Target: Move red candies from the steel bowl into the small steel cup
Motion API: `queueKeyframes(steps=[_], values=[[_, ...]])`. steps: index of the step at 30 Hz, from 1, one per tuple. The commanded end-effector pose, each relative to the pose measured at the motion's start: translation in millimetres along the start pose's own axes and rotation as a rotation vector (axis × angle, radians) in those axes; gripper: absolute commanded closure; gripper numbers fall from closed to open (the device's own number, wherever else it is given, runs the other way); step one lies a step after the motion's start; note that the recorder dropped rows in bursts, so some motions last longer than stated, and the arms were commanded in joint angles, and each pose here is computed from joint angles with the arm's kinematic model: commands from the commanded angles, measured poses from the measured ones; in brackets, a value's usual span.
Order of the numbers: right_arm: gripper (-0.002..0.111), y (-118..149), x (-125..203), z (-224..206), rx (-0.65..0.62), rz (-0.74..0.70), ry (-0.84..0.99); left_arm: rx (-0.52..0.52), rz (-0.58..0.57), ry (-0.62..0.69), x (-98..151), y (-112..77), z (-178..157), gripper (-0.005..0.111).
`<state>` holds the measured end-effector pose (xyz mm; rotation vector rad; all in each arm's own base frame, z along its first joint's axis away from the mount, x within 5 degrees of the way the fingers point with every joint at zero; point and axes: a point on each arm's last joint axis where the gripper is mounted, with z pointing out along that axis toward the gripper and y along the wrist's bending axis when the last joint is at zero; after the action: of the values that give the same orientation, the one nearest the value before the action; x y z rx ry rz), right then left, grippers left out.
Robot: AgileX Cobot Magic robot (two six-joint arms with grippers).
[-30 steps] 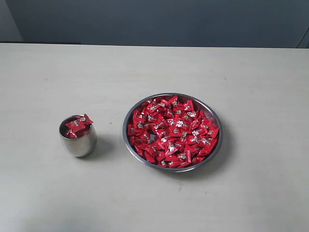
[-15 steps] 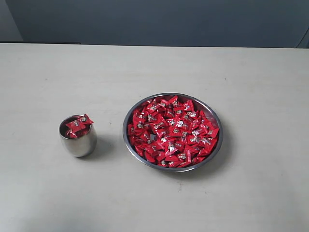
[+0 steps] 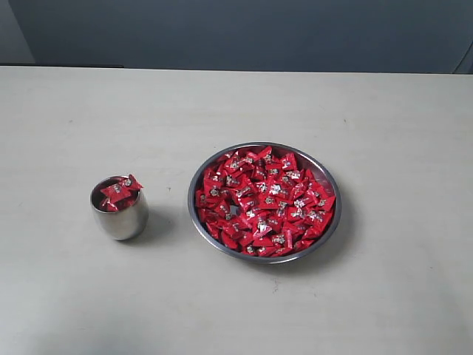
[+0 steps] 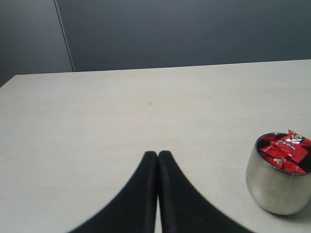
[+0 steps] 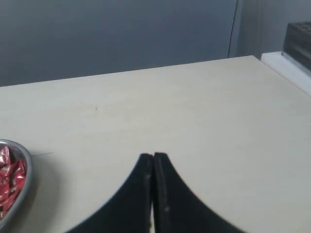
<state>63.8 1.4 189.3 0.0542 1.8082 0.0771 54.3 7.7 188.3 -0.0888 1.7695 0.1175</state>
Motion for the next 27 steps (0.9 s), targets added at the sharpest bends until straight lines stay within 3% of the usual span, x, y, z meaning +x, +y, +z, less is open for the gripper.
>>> queueKeyframes(steps=[1,6,14,27], values=[[0.109,-0.6,1.8,-5.9,0.003,-0.001,-0.045,0.000,-0.005,-0.003,0.9,-0.1,0.0,0.106],[0.109,-1.9,6.4,-8.4,0.020,-0.007,-0.014,0.000,-0.005,-0.003,0.9,-0.1,0.0,0.106],[0.109,-9.3,9.2,-9.1,0.154,0.042,0.010,0.000,-0.005,-0.003,0.9,-0.1,0.0,0.106],[0.109,-7.8,10.1,-8.9,0.126,-0.059,0.028,0.000,-0.005,-0.003,0.9,-0.1,0.0,0.106]])
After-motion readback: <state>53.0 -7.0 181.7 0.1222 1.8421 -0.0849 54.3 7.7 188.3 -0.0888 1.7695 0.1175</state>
